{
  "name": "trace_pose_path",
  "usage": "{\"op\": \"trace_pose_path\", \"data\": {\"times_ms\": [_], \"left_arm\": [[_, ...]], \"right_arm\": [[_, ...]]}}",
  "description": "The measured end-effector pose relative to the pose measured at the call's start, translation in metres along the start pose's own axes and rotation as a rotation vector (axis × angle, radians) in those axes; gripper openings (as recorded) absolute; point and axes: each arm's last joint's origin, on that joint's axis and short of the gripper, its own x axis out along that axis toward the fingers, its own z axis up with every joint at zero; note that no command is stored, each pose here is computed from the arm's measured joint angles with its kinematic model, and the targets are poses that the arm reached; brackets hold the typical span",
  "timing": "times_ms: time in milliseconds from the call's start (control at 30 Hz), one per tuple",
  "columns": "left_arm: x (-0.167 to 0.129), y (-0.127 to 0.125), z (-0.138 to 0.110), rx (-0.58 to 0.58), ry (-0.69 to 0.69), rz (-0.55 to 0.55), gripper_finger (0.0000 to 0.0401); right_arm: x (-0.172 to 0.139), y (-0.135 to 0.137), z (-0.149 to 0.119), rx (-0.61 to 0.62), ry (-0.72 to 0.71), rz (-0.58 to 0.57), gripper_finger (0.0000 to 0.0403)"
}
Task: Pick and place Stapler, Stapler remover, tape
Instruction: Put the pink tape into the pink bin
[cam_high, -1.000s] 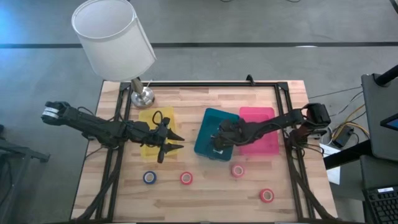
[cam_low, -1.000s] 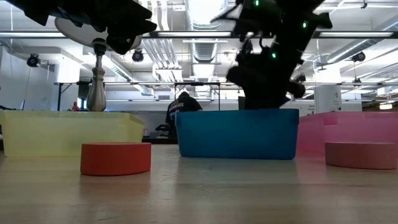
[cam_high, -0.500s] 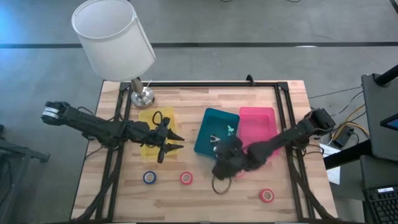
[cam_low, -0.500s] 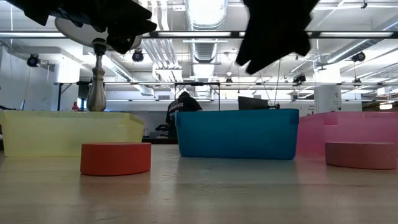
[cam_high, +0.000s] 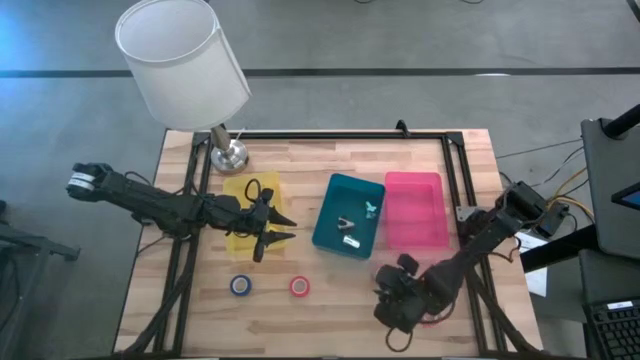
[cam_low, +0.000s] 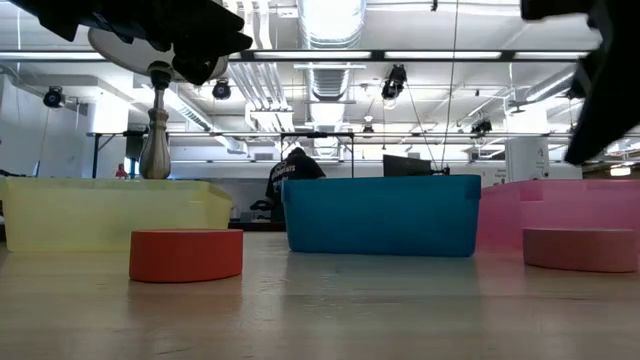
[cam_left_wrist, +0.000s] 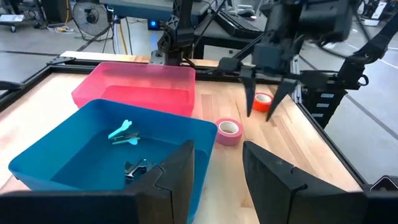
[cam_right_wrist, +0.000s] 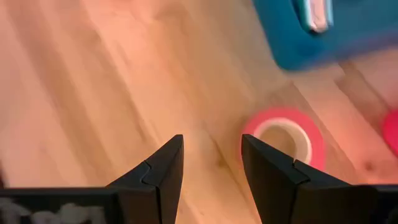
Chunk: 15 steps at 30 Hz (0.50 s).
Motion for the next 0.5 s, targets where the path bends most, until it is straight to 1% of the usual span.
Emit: {"op": "trace_pose_path", "data": {"times_ms": [67,167,267,433,500], "left_arm": [[0.000,0.000,0.000,0.001,0.000,0.000,0.0140],[0.000,0.000,0.000,0.002,0.000,0.000,0.0140],[0.000,0.000,0.000,0.002,0.000,0.000,0.0140],[0.000,0.000,0.000,0.002,0.000,0.000,0.0140],[0.000,0.000,0.000,0.001,0.000,0.000,0.0140]], "right_arm": [[0.006,-0.007,-0.007,0.010,0.008,-0.023,0.0157],[0.015,-0.018,-0.015,-0.015,0.021,-0.061,0.0157],[0.023,-0.025,-0.021,-0.053,0.022,-0.054,0.0157],[0.034,-0.030,-0.028,-0.129,0.039,0.000,0.0155],[0.036,-0.032,-0.028,-0.135,0.046,0.000,0.0156]]}}
